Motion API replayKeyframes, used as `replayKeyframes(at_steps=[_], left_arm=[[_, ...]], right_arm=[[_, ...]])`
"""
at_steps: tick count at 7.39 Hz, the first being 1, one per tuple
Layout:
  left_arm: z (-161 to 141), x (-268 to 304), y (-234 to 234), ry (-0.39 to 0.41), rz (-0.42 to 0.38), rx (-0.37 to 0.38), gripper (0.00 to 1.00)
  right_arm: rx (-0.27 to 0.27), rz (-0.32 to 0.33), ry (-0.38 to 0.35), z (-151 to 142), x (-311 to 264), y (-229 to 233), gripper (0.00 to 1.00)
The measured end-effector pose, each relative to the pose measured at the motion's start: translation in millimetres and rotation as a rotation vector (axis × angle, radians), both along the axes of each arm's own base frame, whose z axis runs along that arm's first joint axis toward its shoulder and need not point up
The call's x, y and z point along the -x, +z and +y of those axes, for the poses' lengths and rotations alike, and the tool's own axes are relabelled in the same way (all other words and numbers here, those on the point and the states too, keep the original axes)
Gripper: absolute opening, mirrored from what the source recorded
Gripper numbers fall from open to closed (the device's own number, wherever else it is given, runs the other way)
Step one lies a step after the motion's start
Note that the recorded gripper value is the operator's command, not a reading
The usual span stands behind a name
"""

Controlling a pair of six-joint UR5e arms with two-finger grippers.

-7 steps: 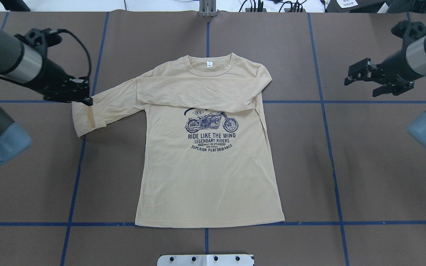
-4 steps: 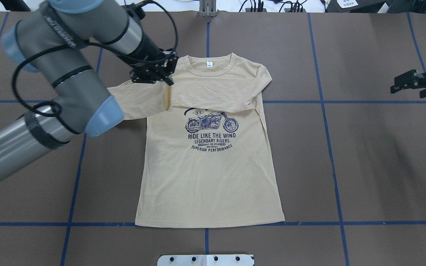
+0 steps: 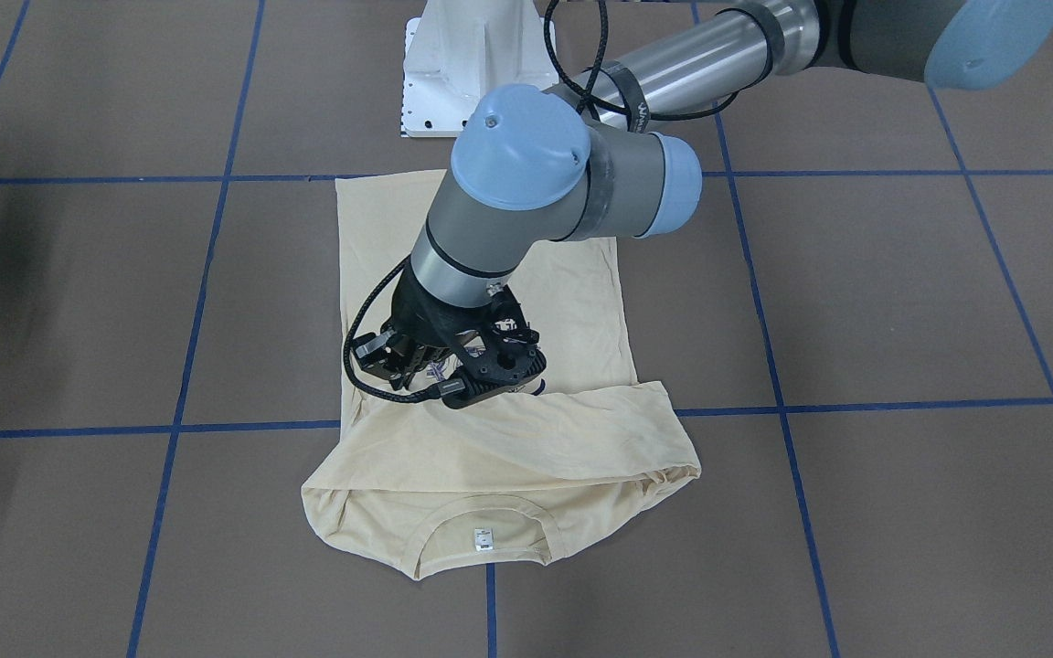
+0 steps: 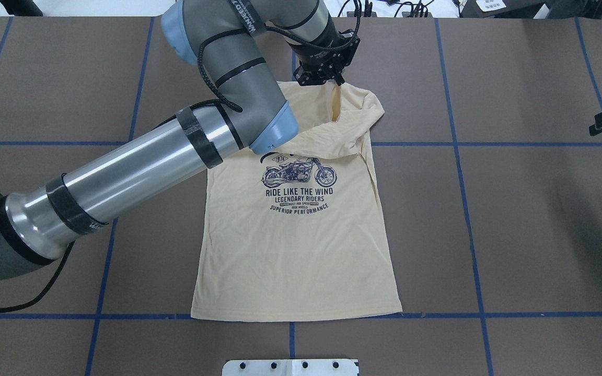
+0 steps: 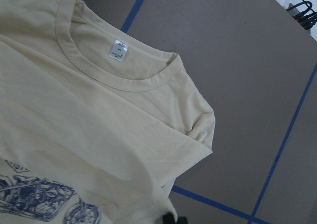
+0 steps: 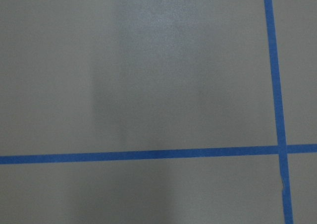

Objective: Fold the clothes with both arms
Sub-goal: 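Carry the sleeve with the left gripper across toward the opposite shoulder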

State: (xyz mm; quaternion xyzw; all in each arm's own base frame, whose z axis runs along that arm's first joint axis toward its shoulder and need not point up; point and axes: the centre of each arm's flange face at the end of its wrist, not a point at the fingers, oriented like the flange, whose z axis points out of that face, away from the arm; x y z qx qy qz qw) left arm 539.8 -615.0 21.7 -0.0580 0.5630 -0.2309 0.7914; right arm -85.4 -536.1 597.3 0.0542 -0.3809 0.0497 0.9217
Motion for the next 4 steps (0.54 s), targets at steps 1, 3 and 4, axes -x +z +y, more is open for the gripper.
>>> replayKeyframes(at_steps=[1, 3, 4], left_arm=[[-1.8, -12.8, -5.0, -0.017, 0.0, -0.011, 0.0], [0.9, -43.4, -0.9, -0.048, -0.006, -0.039, 0.0], [4.6, -56.2, 4.2, -0.067, -0.011, -0.051, 0.0]], right_arm=[[0.001, 0.001, -0.001, 0.5, -0.5, 1.1, 0.99], [0.003, 0.002, -0.002, 1.1, -0.5, 2.5, 0.99], [0.005, 0.002, -0.002, 1.4, -0.4, 3.7, 0.99]])
